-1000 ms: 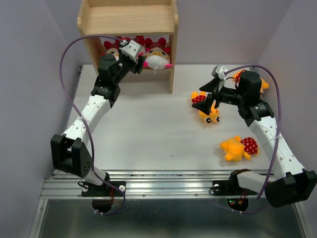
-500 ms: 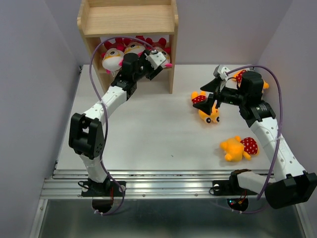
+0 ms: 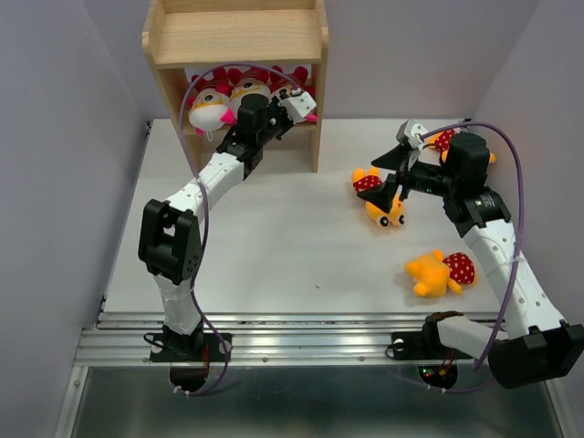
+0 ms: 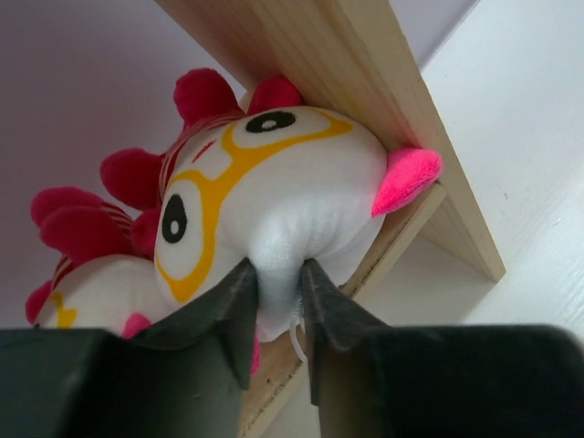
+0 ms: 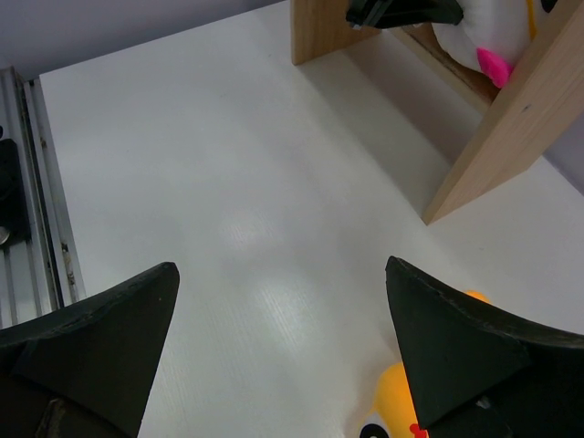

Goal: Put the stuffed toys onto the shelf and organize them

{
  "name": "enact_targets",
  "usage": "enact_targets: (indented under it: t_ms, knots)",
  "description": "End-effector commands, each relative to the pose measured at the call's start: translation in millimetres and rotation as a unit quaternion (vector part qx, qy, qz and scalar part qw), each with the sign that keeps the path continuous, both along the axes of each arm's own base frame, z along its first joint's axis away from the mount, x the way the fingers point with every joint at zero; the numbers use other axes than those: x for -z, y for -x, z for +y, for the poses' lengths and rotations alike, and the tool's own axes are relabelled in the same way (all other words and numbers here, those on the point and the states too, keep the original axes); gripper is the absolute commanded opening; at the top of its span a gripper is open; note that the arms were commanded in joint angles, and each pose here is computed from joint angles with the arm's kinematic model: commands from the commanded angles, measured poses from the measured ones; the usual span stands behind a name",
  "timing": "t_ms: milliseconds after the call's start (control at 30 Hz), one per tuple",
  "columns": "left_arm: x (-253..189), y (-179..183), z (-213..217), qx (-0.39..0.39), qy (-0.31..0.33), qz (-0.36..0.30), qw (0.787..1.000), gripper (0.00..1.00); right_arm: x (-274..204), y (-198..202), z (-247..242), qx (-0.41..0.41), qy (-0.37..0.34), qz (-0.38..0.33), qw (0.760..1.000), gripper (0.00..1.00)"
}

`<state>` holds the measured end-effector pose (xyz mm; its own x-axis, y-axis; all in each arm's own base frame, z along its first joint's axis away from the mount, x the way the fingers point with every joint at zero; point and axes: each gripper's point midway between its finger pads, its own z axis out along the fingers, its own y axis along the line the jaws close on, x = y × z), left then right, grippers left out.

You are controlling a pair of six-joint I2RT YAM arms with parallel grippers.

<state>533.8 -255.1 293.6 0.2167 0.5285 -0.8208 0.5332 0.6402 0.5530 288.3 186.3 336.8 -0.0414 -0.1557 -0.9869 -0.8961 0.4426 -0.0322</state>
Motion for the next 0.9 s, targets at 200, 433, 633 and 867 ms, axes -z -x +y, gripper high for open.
enact_targets:
  t_ms: [200, 433, 633, 867]
  knots:
    - [-29, -7, 1, -0.028, 0.061, -0.002, 0.998, 0.0, -11, -1, -3, 0.001, -0.009, -0.023, 1.0, 1.0]
    - [-57, 9, -6, -0.02, 0.216, 0.051, 0.975, 0.0, -13, 0, -6, 0.005, -0.011, -0.023, 1.0, 1.0]
    - [-66, 20, 0, -0.03, 0.385, 0.111, 0.916, 0.0, -14, 2, -5, 0.002, -0.013, -0.022, 1.0, 1.0]
    - [-72, 24, -3, -0.02, 0.485, 0.139, 0.863, 0.0, -17, 5, -5, 0.0, -0.016, -0.024, 1.0, 1.0]
